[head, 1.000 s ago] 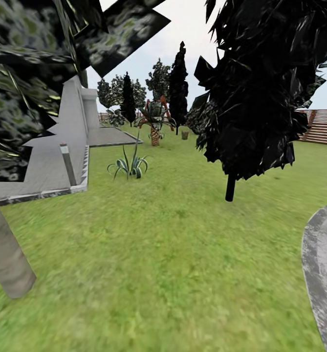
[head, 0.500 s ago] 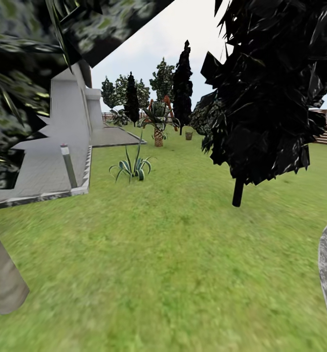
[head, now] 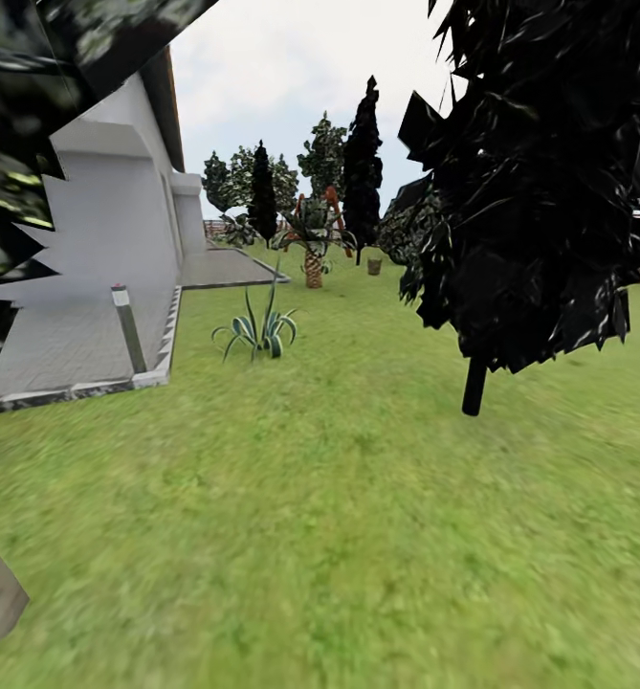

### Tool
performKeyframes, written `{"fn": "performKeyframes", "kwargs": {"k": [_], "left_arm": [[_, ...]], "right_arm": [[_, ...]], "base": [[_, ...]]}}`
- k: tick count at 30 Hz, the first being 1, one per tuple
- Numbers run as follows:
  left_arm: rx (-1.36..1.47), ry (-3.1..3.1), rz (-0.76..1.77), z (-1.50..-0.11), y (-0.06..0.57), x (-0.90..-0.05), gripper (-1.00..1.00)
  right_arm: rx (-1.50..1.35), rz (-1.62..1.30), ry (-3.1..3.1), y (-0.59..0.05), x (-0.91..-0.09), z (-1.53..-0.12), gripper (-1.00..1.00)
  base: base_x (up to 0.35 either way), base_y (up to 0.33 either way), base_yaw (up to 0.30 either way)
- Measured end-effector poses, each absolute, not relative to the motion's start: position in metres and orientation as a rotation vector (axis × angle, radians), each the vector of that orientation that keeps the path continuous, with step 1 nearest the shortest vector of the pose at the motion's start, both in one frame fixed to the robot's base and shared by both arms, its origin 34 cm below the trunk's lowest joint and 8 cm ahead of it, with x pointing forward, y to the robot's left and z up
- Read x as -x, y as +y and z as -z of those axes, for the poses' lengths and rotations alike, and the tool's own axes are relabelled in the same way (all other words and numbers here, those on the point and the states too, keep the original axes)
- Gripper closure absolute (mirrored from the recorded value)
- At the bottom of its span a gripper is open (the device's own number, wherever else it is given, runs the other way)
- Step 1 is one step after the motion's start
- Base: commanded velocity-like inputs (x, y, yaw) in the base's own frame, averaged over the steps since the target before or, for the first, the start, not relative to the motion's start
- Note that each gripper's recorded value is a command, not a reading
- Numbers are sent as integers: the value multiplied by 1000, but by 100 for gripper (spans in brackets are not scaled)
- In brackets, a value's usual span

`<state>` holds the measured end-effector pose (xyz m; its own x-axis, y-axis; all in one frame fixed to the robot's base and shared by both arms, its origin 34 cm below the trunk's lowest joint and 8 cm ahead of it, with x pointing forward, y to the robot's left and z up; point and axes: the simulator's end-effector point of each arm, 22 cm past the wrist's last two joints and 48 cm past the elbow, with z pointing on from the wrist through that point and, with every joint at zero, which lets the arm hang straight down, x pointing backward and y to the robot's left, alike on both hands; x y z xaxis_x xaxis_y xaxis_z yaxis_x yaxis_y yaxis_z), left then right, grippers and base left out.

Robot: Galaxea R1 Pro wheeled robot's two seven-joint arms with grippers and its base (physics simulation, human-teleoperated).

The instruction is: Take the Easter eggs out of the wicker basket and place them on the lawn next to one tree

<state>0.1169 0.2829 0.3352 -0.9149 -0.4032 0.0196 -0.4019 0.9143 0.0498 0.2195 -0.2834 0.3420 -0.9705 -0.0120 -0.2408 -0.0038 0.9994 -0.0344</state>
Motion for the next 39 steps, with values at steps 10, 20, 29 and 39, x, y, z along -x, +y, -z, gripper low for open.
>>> {"fn": "performKeyframes", "kwargs": {"k": [10,20,29,39], "left_arm": [[-640,-3045,70,-335,283,-117,-100],[-641,-3045,70,-335,283,-117,-100],[-640,-3045,70,-335,283,-117,-100],[-639,-3045,69,-335,283,-117,-100]], "right_arm": [[12,48,2898,-283,-220,-342,-100],[12,48,2898,-283,-220,-342,-100],[12,48,2898,-283,-219,-342,-100],[12,48,2898,-283,-219,-342,-100]], "base": [[324,-118,256],[323,-120,226],[309,-141,188],[269,-190,63]]}}
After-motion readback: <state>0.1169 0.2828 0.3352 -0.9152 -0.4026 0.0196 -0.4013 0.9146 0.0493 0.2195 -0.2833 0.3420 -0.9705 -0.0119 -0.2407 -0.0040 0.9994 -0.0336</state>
